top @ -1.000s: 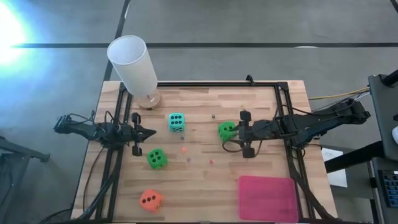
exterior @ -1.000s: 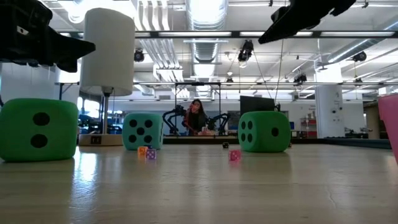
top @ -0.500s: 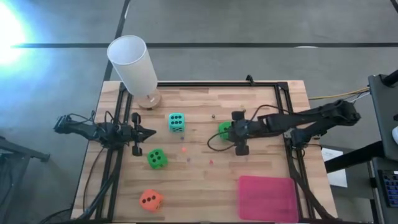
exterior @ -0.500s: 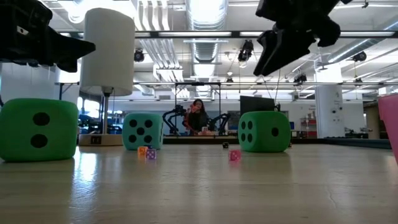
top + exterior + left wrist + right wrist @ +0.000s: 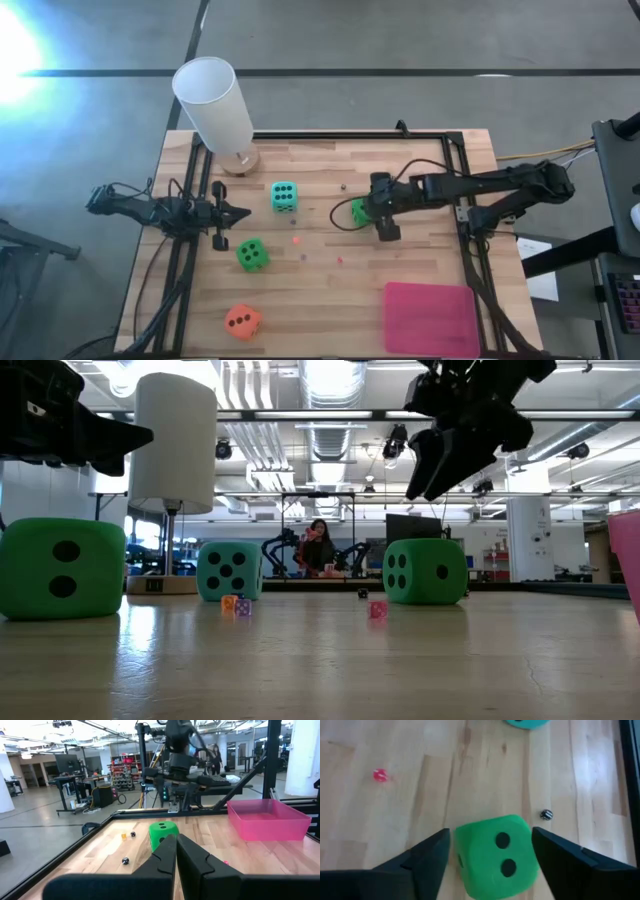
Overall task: Pick & Place Dice
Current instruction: Put the right large green die into the bin
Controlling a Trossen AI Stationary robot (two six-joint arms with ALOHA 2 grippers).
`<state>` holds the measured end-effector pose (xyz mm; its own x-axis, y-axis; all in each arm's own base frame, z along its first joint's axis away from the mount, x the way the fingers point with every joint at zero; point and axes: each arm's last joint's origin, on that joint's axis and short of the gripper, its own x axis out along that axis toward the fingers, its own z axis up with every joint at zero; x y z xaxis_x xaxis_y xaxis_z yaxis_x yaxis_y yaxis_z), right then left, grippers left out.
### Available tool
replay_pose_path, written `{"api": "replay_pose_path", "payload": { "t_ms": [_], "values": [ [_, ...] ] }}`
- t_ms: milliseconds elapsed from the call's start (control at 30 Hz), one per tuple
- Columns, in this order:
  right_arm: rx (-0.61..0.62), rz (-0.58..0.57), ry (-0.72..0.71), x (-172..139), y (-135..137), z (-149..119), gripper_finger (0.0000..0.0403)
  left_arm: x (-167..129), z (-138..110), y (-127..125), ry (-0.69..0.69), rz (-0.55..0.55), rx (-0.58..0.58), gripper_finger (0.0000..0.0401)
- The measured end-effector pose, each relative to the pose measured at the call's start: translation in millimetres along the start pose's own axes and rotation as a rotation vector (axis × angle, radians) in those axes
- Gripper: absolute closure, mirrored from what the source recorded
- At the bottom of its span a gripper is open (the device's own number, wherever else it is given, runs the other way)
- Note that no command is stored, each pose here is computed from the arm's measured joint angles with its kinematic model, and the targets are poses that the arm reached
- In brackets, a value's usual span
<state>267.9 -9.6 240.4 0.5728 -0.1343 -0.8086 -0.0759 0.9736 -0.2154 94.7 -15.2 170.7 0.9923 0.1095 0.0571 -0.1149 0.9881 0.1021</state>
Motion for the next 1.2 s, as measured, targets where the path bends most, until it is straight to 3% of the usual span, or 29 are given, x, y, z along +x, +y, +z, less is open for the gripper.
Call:
{"api": "replay_pose_path", "payload": {
  "t_ms": [333, 500, 1200],
  "values": [
    [0.007, 0.054, 0.046, 13.8, -15.0, -6.8, 0.0009, 0.0, -0.1, 0.0, 0.0, 0.0, 0.0, 0.0382],
    [0.027, 0.108, 0.062, 22.4, -23.2, -10.8, 0.0003, 0.0, -0.1, 0.0, 0.001, 0.0, 0.0, 0.0382],
    [0.015, 0.137, 0.145, 46.1, -37.6, -22.1, 0.0003, 0.0, -0.1, 0.0, 0.001, 0.0, 0.0, 0.0382]
  ]
}}
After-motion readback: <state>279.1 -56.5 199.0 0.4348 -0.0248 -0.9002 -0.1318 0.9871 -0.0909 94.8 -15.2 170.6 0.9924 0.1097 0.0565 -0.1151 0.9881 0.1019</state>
